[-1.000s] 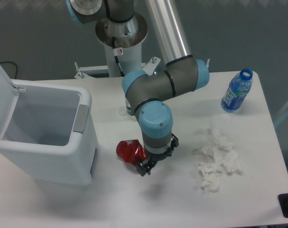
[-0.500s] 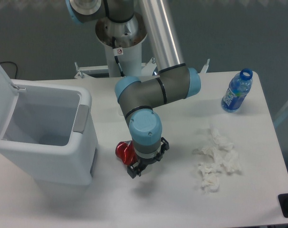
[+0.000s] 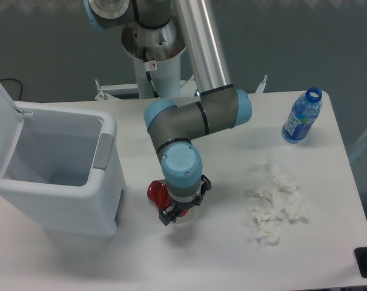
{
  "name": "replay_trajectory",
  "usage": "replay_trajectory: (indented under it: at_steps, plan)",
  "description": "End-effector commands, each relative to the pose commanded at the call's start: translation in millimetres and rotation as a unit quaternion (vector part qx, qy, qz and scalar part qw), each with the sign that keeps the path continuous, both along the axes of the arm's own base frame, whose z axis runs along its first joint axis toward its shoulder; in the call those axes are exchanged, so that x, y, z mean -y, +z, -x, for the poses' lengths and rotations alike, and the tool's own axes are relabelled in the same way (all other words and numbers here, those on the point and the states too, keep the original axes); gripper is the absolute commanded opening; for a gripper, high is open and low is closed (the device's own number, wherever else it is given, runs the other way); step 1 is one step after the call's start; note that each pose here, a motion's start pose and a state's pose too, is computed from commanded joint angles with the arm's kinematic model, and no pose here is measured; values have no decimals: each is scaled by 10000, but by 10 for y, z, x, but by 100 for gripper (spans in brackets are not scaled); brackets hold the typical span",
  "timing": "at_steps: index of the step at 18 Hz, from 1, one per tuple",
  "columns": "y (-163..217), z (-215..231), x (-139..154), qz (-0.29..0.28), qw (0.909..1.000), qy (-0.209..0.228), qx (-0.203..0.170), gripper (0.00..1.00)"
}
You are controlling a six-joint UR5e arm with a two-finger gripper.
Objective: Pick up the cans
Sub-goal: 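Close the gripper around the crushed red can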
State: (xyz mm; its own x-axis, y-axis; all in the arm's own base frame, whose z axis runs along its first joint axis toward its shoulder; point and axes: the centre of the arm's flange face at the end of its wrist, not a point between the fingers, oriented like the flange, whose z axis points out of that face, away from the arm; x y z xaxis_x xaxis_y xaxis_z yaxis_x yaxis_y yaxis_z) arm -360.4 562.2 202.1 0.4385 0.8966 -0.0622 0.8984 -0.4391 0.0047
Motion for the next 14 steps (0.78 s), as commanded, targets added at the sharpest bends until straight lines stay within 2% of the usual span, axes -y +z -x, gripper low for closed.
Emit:
replay_trajectory:
  at_steps: [14]
  plan:
    - [-140,-121,-19,74,9999,55,136,100]
